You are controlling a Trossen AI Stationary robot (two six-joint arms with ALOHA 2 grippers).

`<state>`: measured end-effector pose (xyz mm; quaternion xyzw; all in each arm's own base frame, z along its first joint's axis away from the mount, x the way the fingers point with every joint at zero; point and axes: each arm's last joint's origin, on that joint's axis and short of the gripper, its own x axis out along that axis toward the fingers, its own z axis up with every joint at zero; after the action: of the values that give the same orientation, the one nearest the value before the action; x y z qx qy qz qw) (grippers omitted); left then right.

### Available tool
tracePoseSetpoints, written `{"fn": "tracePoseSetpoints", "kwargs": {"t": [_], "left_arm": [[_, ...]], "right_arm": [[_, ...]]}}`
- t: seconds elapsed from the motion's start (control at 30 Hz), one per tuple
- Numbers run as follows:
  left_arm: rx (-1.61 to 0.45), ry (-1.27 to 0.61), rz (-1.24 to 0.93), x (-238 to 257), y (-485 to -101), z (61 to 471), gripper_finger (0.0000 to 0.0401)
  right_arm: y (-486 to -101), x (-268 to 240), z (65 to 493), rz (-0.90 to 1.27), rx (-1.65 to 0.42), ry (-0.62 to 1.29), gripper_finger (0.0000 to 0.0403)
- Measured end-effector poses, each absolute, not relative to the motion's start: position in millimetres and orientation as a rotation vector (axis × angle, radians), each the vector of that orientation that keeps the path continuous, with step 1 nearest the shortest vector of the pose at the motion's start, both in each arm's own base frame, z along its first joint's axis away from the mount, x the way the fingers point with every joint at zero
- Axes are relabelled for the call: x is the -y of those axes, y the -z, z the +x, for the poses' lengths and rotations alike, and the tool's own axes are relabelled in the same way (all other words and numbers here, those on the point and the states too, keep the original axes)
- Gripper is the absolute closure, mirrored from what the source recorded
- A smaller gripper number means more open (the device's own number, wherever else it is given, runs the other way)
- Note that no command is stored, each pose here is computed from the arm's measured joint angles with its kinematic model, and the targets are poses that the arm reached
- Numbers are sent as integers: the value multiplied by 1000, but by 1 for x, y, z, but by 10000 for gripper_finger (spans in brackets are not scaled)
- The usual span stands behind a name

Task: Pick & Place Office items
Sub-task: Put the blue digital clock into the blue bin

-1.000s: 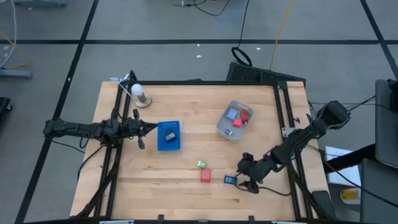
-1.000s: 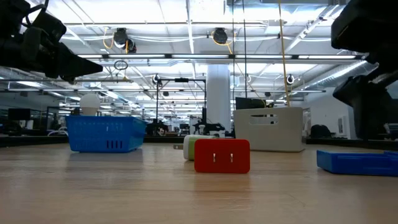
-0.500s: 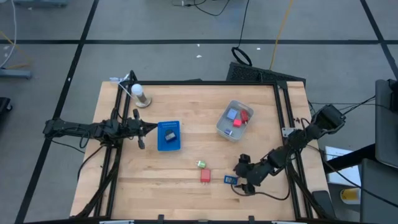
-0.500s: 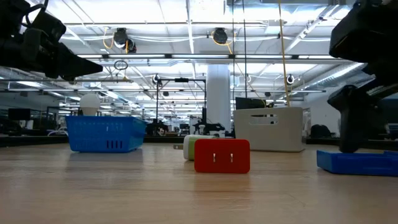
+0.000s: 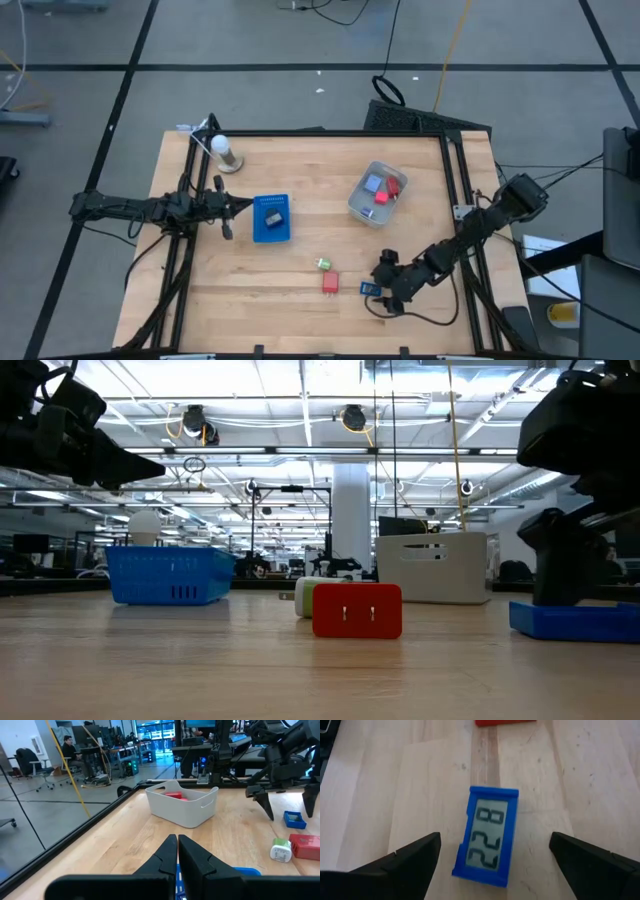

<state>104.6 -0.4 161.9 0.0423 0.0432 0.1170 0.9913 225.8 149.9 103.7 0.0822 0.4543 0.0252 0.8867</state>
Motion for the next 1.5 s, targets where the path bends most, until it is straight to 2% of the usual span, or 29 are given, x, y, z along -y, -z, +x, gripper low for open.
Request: {"fn": "tracePoseSetpoints", "kwargs": {"t": [0.17, 0.33, 0.73, 0.9, 1.0, 1.23, 1.5], "left_arm": [[-87, -236, 90, 0, -162, 105, 382], [-88, -244, 91, 0, -162, 105, 382], [-87, -244, 91, 0, -162, 105, 382], [-87, -243, 94, 0, -162, 105, 382], [-88, -243, 94, 0, -162, 105, 382], [-88, -243, 101, 0, -162, 105, 382], [1, -204, 44, 1, -169, 105, 382]], "right_arm": [[-99, -143, 226, 106, -975, -27, 33], [-90, -136, 217, 59, -1090, 37, 60], [-86, -130, 208, 24, -1163, 145, 164], [-86, -130, 208, -43, -1166, 98, 223], [-86, -130, 209, -74, -1159, 65, 245], [-92, -129, 218, -70, -1069, 34, 248], [-139, -107, 230, -98, -865, 3, 253]]}}
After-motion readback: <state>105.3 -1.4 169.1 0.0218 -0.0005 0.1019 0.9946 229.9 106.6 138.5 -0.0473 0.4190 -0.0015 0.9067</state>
